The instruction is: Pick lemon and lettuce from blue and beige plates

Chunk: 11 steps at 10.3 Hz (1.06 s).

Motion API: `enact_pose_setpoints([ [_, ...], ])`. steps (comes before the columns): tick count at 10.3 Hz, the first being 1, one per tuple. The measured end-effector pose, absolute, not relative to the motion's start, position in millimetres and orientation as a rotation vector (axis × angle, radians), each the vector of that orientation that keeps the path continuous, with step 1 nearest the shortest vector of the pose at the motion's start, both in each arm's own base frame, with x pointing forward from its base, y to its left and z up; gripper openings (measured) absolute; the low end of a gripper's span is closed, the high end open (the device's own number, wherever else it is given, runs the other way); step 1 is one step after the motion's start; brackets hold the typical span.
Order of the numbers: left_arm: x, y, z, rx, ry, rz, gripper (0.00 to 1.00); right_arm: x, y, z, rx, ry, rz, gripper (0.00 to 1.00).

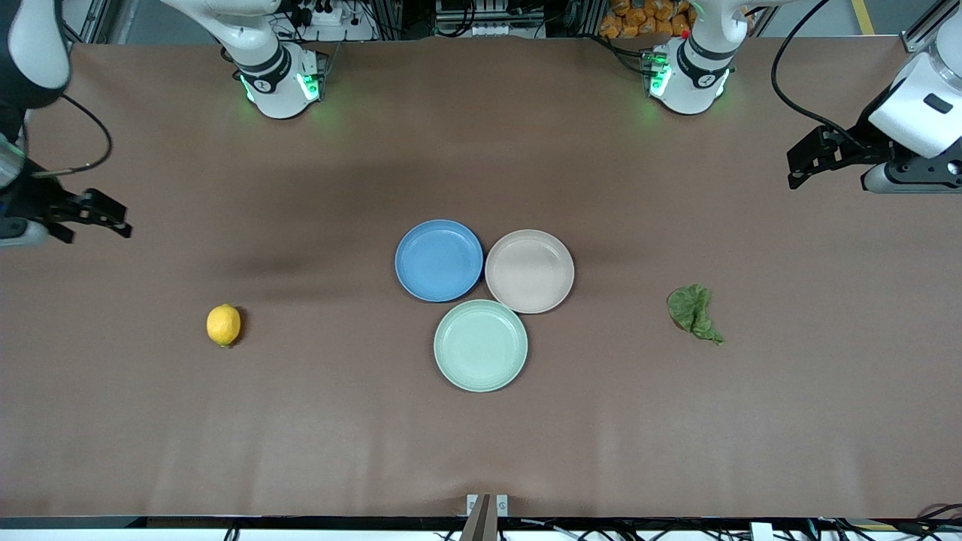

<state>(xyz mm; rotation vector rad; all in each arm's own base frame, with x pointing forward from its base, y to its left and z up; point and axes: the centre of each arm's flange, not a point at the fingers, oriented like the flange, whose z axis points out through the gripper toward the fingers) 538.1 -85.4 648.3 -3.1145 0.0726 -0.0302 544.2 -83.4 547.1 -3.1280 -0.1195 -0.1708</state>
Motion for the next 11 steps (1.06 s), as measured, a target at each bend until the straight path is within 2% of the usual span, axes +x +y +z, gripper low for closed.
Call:
enact_pose_setpoints([
  [5, 538, -85, 648, -3.115, 0.072, -0.031, 1.00, 547, -61, 631, -3.154, -0.025, -0.248, 1.00],
  [11, 538, -85, 648, -3.115, 0.071, -0.031, 1.00, 539, -27, 669, -3.148, 0.041, -0.197, 1.00],
])
